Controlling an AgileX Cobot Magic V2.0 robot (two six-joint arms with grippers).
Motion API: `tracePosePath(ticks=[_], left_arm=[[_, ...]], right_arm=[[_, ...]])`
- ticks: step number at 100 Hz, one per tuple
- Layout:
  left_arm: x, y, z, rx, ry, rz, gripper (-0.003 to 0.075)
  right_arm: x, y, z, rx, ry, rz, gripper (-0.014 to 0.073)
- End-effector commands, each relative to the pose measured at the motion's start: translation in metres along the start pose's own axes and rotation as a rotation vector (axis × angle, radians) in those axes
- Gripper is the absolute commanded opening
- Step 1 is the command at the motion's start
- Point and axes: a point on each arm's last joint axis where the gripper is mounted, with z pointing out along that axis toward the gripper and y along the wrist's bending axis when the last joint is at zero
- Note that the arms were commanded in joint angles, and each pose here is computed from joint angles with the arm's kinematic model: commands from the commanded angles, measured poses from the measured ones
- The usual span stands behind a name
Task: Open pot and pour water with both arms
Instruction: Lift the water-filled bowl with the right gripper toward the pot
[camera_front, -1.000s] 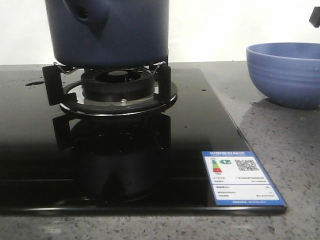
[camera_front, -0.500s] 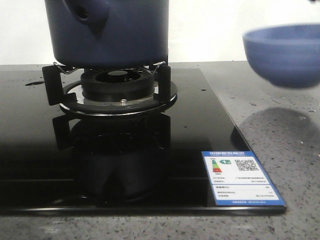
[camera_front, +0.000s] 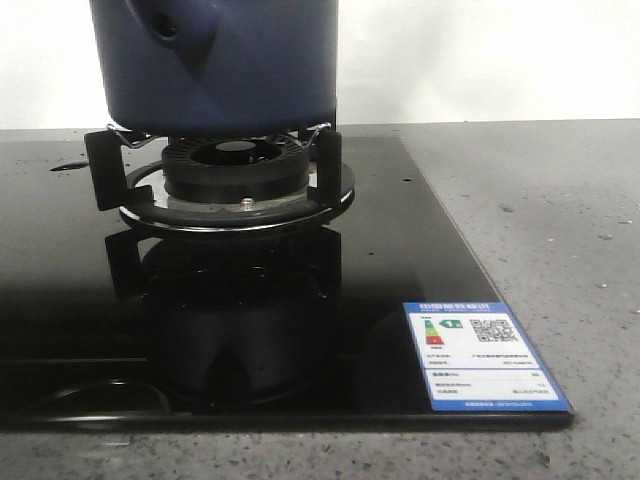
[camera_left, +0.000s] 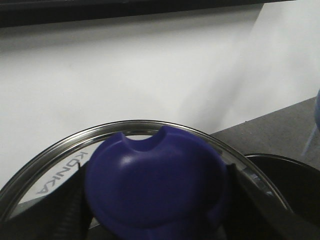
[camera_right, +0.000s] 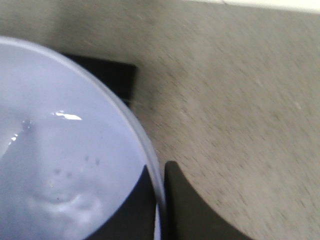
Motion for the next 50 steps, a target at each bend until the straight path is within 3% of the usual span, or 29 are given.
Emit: tracePosePath(ticks=[1, 22, 50], left_arm=[[-0.023, -0.003, -0.015, -0.033, -0.117, -0.03, 0.0362], [-0.022, 0.007, -0.021, -0.077, -0.12, -0.06, 0.0363], [-0.022, 0.018, -0.028, -0.124, -0.143, -0.091, 0.0362]], right_arm=[[-0.019, 0.027, -0.031, -0.066, -0.145, -0.06, -0.0057], [-0.039, 0.073, -0.018, -0.156, -0.23, -0.149, -0.0057], [-0.053, 0.11, -0.007, -0.231, -0.403, -0.188, -0.0057]])
